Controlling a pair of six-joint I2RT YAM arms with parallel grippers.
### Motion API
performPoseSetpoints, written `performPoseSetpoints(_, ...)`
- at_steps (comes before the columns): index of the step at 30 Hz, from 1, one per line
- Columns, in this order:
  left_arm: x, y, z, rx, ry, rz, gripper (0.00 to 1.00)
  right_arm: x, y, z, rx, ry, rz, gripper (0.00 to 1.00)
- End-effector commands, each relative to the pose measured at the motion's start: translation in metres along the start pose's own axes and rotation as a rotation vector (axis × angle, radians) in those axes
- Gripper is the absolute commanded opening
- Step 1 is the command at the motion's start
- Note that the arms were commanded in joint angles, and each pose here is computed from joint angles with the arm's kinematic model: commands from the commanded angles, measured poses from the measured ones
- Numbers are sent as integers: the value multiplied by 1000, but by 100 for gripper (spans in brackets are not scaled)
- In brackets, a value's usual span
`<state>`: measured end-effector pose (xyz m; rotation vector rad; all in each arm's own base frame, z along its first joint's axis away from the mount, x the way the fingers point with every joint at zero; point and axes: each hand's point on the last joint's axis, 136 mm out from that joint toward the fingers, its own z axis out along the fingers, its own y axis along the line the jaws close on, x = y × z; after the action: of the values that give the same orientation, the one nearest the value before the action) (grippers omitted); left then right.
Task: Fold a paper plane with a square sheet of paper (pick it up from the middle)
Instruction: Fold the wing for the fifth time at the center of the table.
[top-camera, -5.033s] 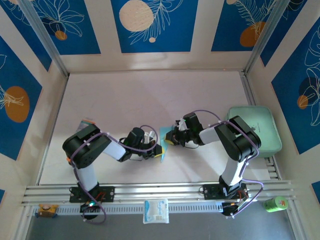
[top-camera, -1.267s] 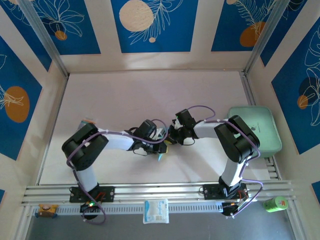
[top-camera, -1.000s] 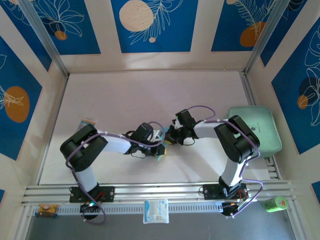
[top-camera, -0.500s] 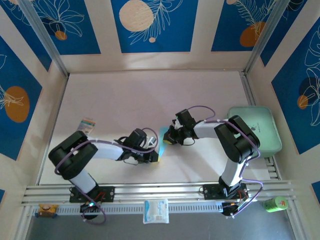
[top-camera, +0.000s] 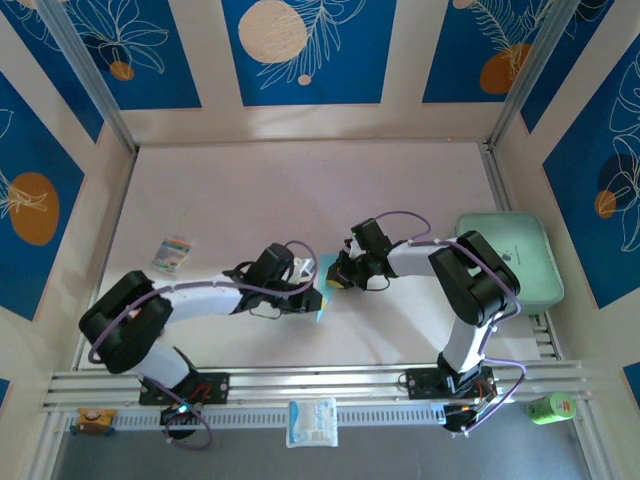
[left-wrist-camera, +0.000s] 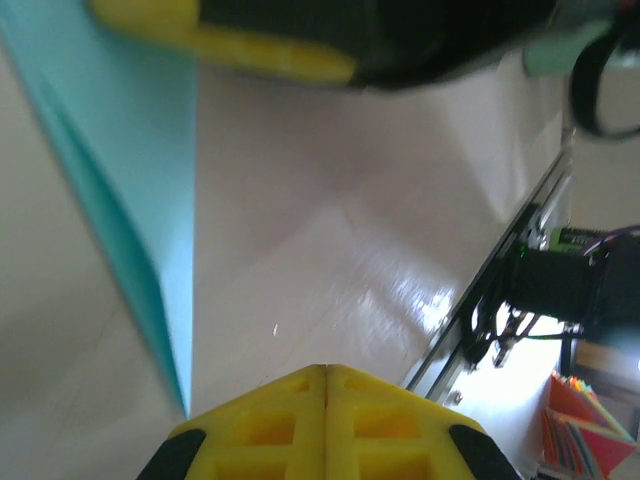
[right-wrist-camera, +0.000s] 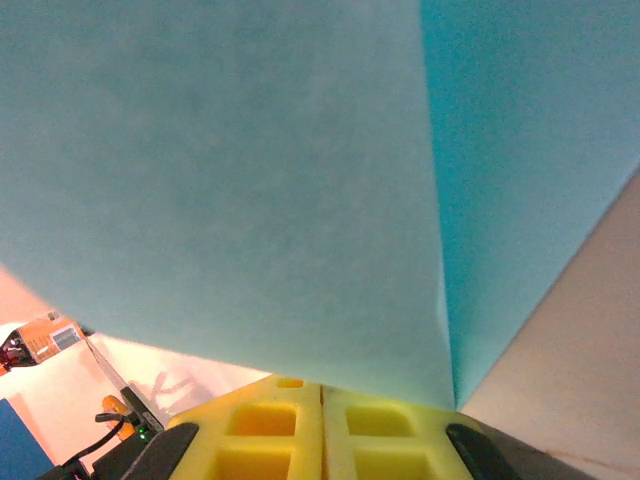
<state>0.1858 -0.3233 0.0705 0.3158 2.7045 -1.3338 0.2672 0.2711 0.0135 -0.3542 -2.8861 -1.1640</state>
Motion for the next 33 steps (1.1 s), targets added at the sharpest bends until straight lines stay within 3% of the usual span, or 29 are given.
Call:
performPoseSetpoints(1,-26,3,9,-4,-42,3,6,9,-44,2,153,-2,85,8)
performPoseSetpoints(7,-42,15,28,-26,-50,-21,6,10,-41,3,139,2,83,8)
performPoseSetpoints(14,-36,52,32,-152,-65,-69,5,9,-37,2,117,-3,75,8)
performPoseSetpoints(24,4,87,32,-239,43,-115,0,2,-7,-18,25,-46,0,13)
performPoseSetpoints(33,43,101,28,-217,134,-125,0,6,4,-47,-23,-126,-98,14)
